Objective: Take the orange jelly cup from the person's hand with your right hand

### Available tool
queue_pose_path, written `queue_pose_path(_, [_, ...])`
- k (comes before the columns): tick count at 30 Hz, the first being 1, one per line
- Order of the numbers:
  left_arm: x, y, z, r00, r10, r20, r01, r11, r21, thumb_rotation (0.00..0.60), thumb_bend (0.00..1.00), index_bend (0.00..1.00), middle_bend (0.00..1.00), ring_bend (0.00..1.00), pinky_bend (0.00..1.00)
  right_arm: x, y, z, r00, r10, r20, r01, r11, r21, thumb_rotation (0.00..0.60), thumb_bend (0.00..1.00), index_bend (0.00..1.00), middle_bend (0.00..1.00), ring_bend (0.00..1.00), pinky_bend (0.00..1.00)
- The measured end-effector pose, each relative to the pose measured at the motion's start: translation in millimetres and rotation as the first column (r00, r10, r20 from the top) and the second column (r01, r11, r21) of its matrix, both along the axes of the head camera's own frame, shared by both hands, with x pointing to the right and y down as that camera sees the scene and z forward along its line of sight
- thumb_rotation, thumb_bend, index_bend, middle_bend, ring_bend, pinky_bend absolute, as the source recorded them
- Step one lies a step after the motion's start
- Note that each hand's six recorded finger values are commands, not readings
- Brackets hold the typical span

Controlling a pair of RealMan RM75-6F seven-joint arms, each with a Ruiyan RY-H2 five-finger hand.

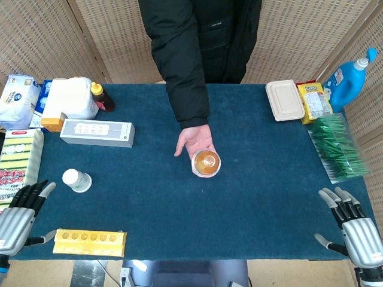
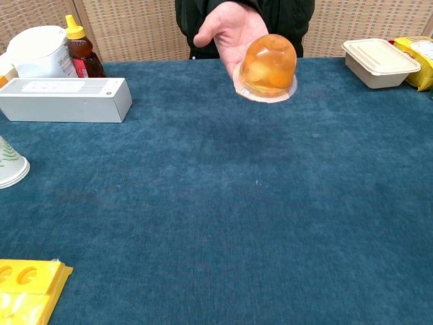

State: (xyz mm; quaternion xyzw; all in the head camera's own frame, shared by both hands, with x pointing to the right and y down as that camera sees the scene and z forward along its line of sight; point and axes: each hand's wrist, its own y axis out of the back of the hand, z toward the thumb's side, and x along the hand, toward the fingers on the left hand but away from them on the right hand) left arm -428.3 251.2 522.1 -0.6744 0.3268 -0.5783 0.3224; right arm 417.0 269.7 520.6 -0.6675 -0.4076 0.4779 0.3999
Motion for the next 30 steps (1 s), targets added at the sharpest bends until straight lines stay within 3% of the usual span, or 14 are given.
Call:
queue_pose_path(11, [0, 0, -2, 1.000, -0.003, -0.004, 0.003, 1.000, 0.003, 0.600, 0.08, 0.00, 0.00, 0.00, 0.04, -6, -7, 4, 1.000, -0.011, 0.013, 0.010, 1.000, 0.006, 0.600, 0.09, 0.09, 0.12, 0.08, 0.10])
queue_pose_path(22, [-7, -5, -7, 0.999, -0.031, -0.025, 0.032, 0.999, 0.015, 0.600, 0.08, 0.00, 0.00, 0.00, 0.04, -76, -78, -10, 0.984, -0.143, 0.108, 0.137, 0.989, 0.054, 0.600, 0.09, 0.10, 0.12, 0.08, 0.12])
queue_pose_path(30, [-9, -6, -9, 0.999, -0.036, -0.038, 0.037, 0.999, 0.013, 0.600, 0.08, 0.00, 0.00, 0.00, 0.04, -147, -138, -2, 0.952, -0.253, 0.171, 0.256, 0.967, 0.003, 0.600, 0.09, 0.12, 0.13, 0.09, 0.14])
